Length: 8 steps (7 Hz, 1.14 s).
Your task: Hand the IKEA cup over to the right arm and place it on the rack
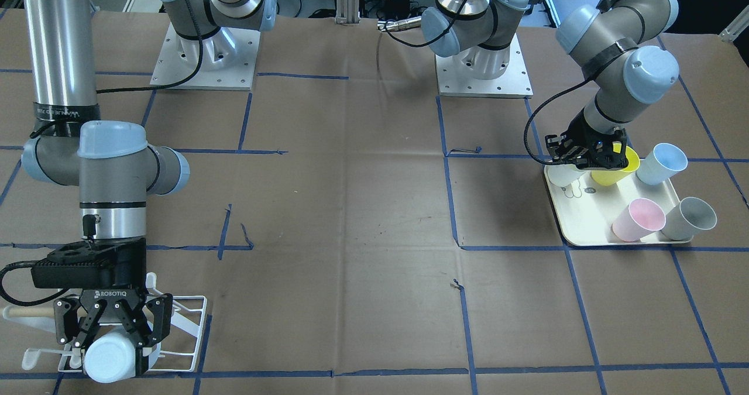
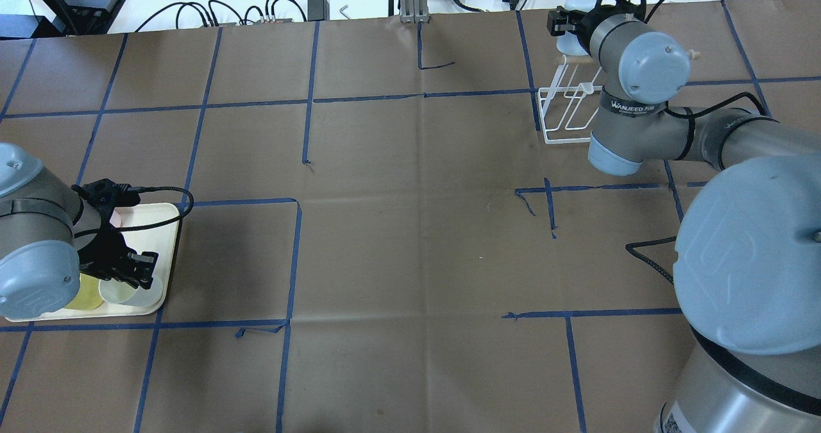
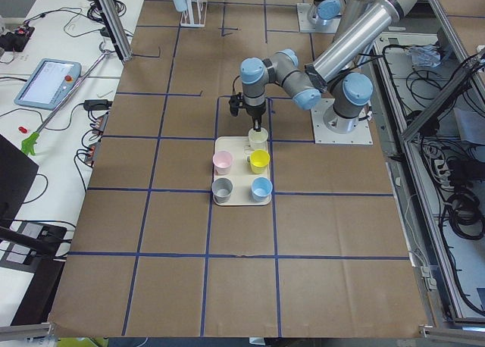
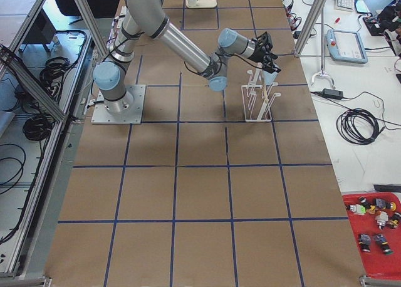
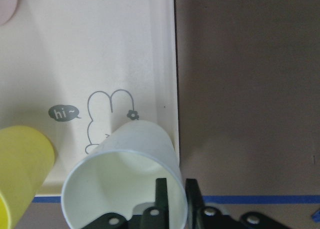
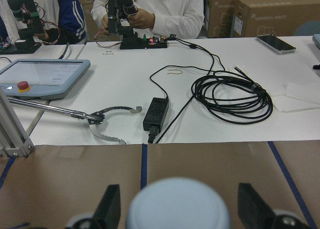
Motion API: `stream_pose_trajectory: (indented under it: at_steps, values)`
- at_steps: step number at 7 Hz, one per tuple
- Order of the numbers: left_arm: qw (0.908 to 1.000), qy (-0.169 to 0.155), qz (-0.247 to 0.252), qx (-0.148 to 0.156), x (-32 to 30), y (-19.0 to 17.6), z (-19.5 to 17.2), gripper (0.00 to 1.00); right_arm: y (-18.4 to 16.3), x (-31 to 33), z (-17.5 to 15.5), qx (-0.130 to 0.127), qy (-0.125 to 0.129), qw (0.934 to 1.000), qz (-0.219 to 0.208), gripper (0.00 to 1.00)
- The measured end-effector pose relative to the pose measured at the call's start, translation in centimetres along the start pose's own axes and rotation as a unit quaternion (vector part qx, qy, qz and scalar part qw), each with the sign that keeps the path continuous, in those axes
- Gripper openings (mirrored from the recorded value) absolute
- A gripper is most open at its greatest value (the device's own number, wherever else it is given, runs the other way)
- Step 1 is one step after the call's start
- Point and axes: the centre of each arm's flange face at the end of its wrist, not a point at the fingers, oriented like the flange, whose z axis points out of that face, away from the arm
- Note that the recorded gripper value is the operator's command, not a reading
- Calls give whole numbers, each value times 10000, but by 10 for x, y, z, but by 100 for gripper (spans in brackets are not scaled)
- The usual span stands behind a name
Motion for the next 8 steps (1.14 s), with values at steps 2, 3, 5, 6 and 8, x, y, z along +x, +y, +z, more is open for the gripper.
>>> stream_pose_trajectory:
  at_steps: [2,3,5,6,8]
  values:
    - [10000,-28,7,39,0,0,-3,0,1,0,-1,-13,-2,10000,8,100]
    - [10000,-46,10,79,0,0,-7,0,1,0,-1,-13,-3,10000,9,100]
    - [9994,-158,-18,307,-7,-8,-33,0,1,0,-1,-14,-3,10000,9,100]
    - [9990,-199,-19,401,-12,-15,-53,0,1,0,-1,-14,-3,10000,9,100]
    - [9992,-164,-7,374,-21,-25,-86,0,1,0,-1,-15,-3,10000,9,100]
